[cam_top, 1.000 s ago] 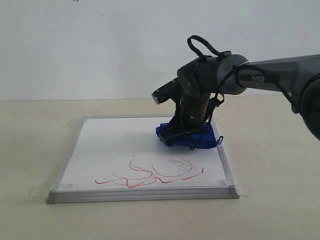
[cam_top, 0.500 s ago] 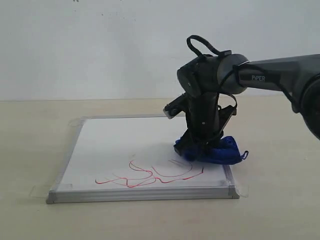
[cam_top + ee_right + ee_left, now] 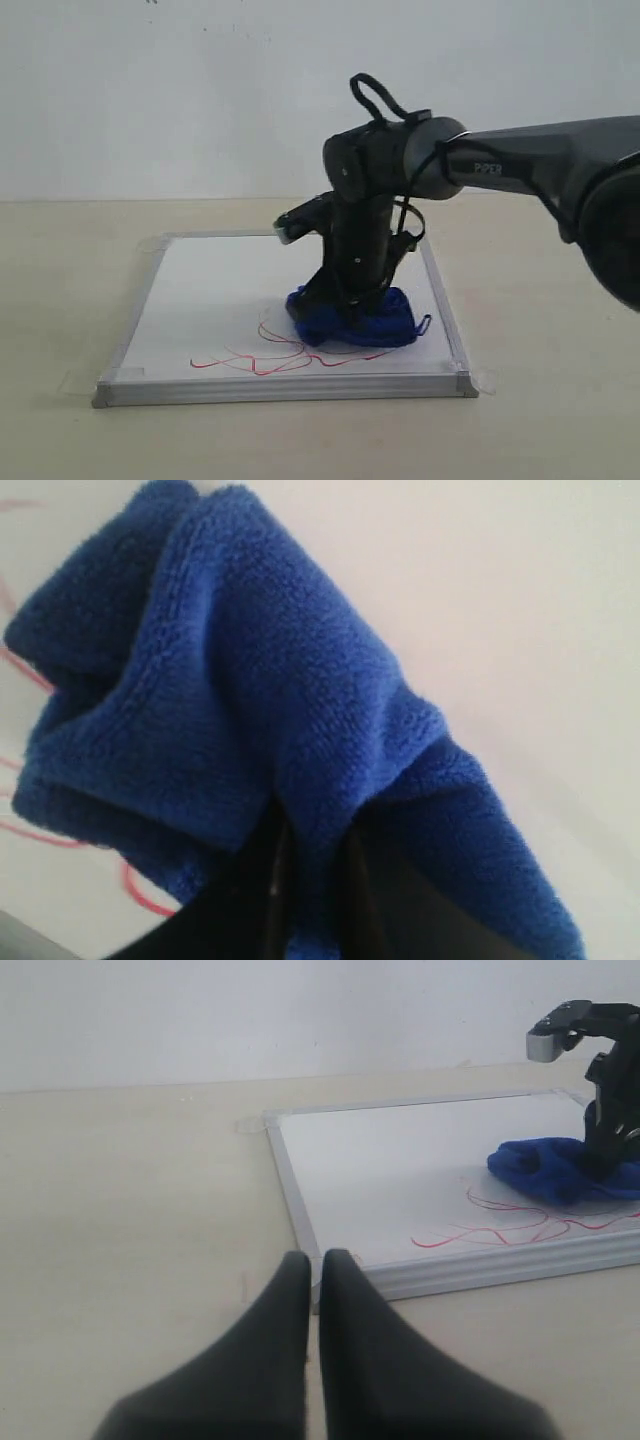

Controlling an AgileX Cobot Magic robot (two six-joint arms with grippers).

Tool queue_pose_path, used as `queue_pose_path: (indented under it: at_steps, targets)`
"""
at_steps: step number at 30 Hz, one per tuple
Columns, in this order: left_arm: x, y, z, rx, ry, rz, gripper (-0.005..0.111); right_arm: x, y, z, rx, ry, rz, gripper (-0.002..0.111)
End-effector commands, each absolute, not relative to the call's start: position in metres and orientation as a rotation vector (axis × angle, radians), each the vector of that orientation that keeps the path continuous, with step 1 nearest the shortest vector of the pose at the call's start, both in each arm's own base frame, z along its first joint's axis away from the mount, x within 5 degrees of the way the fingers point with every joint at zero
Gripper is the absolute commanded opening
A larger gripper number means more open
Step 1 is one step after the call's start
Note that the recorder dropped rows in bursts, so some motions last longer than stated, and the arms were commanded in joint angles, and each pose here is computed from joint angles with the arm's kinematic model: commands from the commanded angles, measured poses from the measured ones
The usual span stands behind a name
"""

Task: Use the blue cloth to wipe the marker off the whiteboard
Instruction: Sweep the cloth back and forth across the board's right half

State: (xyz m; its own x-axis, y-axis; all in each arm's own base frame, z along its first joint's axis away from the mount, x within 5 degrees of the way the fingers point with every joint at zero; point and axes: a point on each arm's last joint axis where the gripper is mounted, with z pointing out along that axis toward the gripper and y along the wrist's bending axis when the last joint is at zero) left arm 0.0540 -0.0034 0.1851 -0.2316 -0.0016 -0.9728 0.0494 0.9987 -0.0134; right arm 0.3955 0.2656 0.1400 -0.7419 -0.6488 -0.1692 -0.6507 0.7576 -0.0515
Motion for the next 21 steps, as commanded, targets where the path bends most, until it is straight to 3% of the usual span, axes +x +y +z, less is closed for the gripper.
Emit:
queue_pose_path:
  at_steps: [1, 6, 11, 13, 18, 21]
  targets:
    - [0.054, -0.004, 0.185, 0.038, 1.800, -0.060, 0.004, 0.361, 0.324, 0.126, -1.177, 2.677, 0.184, 0.000]
    - [0.054, -0.004, 0.185, 0.038, 1.800, -0.060, 0.004, 0.347, 0.339, 0.126, -1.261, 2.632, 0.187, 0.000]
    - [0.054, -0.004, 0.185, 0.038, 1.800, -0.060, 0.004, 0.362, 0.313, 0.124, -1.256, 2.685, 0.021, 0.000]
    - [0.054, -0.004, 0.185, 0.038, 1.800, -0.060, 0.004, 0.372, 0.294, 0.123, -1.210, 2.742, -0.084, 0.000]
    - [0.054, -0.004, 0.185, 0.038, 1.800, -0.060, 0.004, 0.411, 0.194, 0.112, -0.910, 2.972, -0.581, 0.000]
    - [0.054, -0.004, 0.185, 0.038, 1.800, -0.060, 0.004, 0.421, 0.160, 0.107, -0.798, 3.018, -0.643, 0.000]
